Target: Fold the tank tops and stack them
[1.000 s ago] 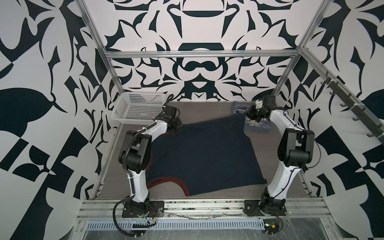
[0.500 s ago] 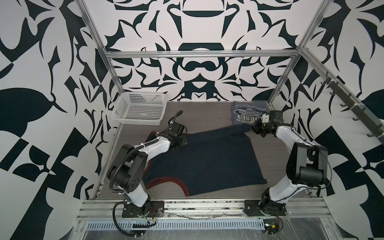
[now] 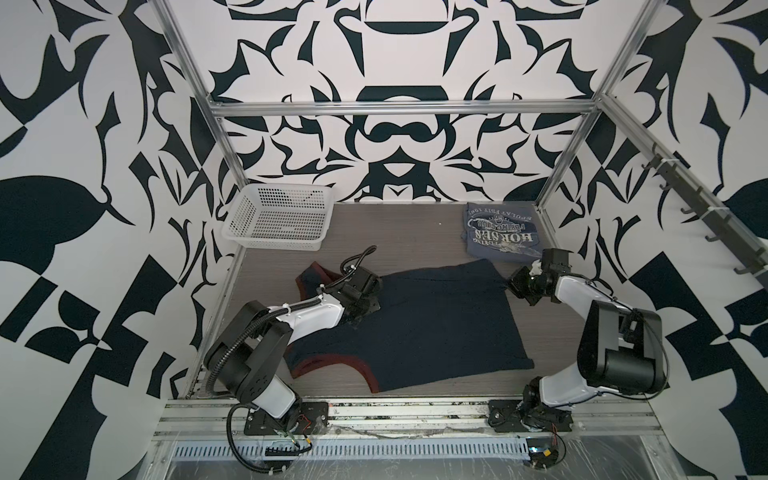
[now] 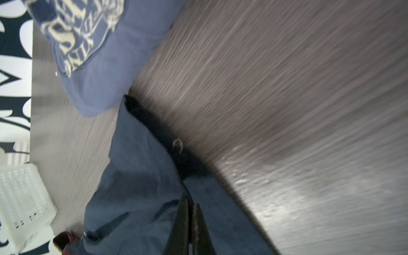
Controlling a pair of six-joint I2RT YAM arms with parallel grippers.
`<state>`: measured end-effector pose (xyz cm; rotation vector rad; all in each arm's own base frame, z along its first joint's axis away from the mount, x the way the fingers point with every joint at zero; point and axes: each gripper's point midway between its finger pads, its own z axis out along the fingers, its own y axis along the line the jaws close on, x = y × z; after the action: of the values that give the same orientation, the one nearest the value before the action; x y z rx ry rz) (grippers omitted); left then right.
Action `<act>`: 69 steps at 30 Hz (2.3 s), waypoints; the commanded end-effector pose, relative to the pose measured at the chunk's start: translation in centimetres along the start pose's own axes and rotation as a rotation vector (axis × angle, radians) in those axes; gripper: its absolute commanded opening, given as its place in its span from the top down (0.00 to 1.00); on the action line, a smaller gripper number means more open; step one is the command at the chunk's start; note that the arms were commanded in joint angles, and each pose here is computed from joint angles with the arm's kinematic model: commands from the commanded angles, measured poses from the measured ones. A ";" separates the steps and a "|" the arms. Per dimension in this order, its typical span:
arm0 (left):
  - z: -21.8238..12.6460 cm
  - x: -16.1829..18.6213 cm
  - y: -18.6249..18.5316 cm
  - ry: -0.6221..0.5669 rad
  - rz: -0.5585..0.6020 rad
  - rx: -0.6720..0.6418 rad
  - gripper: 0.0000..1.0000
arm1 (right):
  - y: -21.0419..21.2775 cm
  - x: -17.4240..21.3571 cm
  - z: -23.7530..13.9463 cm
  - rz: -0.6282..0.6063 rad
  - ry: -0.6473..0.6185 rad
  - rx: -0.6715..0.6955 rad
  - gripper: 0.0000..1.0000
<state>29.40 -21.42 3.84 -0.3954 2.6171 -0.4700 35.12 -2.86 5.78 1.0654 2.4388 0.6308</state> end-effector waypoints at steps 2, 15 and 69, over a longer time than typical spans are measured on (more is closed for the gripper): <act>-1.0 -0.4 0.9 -0.045 -0.047 -0.023 0.97 | 0.3 -2.1 -0.7 0.004 -0.068 0.017 1.00; -1.3 1.4 1.1 -0.010 -0.034 -0.020 0.73 | -1.7 -0.5 0.9 0.037 0.006 0.079 1.00; -5.1 -13.5 14.9 -0.162 -0.167 -0.665 0.66 | 1.6 3.7 -1.7 -0.158 0.021 0.037 0.38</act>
<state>36.04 -2.57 7.38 -0.7889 2.5564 0.3938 32.85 0.71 7.29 0.8966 2.5311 0.5714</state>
